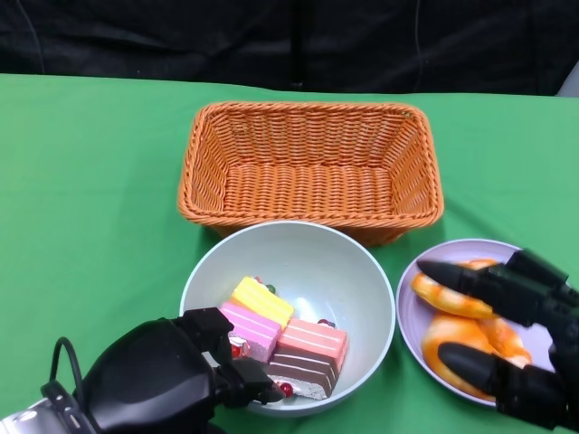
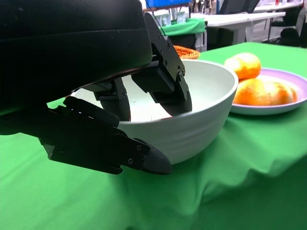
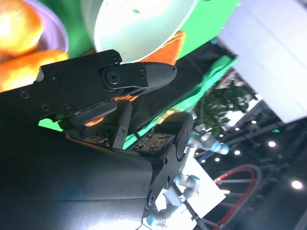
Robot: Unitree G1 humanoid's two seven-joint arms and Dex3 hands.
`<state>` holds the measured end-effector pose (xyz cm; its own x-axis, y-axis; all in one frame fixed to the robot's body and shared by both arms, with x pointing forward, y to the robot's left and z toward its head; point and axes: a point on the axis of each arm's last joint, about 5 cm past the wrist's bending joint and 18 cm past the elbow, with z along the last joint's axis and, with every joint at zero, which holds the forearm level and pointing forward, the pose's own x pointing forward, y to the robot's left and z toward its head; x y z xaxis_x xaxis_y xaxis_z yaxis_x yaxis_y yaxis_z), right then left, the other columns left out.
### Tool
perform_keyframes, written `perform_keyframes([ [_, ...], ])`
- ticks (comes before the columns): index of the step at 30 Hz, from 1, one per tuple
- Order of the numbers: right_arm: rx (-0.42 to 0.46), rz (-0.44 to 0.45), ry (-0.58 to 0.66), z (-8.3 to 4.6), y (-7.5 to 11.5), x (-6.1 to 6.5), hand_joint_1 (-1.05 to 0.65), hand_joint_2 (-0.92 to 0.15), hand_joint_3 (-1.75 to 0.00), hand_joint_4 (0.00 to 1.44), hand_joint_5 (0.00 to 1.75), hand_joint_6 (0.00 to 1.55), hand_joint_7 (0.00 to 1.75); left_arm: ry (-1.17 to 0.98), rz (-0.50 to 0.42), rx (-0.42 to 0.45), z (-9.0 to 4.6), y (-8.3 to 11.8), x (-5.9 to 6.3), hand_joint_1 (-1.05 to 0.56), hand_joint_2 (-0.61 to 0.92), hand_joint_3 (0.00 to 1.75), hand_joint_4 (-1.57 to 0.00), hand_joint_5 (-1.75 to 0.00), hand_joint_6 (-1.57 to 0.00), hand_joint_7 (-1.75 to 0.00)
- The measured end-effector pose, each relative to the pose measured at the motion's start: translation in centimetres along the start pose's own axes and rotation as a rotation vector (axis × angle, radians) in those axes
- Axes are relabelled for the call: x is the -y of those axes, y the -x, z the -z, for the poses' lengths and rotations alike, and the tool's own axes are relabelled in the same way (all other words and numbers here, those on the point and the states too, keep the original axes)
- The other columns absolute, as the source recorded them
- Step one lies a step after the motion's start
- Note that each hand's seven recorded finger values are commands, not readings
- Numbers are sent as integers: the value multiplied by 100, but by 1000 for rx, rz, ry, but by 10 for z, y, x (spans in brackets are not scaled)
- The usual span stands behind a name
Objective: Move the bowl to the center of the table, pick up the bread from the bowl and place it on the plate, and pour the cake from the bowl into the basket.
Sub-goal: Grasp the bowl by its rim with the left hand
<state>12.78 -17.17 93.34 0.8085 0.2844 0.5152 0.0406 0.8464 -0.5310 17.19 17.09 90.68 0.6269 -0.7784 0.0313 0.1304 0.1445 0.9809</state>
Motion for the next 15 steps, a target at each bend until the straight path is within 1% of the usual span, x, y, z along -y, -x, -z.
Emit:
perform_keyframes([
  [2, 34, 0, -31, -5, 4, -4, -33, -92, -33, 56, 103, 73, 40, -8, 10, -5, 2, -4, 2, -39, 92, 5, -46, -99, -65, -37],
  [3, 47, 5, -53, -7, 6, -5, -30, -92, -34, 57, 109, 75, 48, -14, 15, -10, 4, -6, 3, -39, 91, 4, -47, -99, -66, -36],
  [6, 72, 45, -156, -13, 13, -12, -27, -89, -40, 57, 120, 71, 71, -38, 44, -14, 8, -16, 9, -38, 90, 1, -48, -97, -72, -28],
  [8, 89, 60, -190, -15, 16, -13, -26, -87, -43, 57, 121, 68, 77, -51, 67, -12, 10, -21, 12, -37, 89, 0, -49, -97, -74, -24],
  [11, 97, 76, -213, -16, 20, -15, -26, -81, -55, 59, 124, 64, 87, -66, 67, -2, 12, -28, 16, -36, 88, 0, -53, -96, -82, -20],
  [12, 102, 81, -221, -17, 20, -15, -27, -78, -58, 60, 124, 64, 90, -72, 68, 1, 13, -29, 18, -35, 88, 0, -58, -98, -86, -20],
  [15, 111, 102, -238, -17, 21, -18, -26, -76, -63, 61, 127, 65, 93, -91, 44, 19, 17, -32, 27, -34, 85, 0, -73, -106, -100, -24],
])
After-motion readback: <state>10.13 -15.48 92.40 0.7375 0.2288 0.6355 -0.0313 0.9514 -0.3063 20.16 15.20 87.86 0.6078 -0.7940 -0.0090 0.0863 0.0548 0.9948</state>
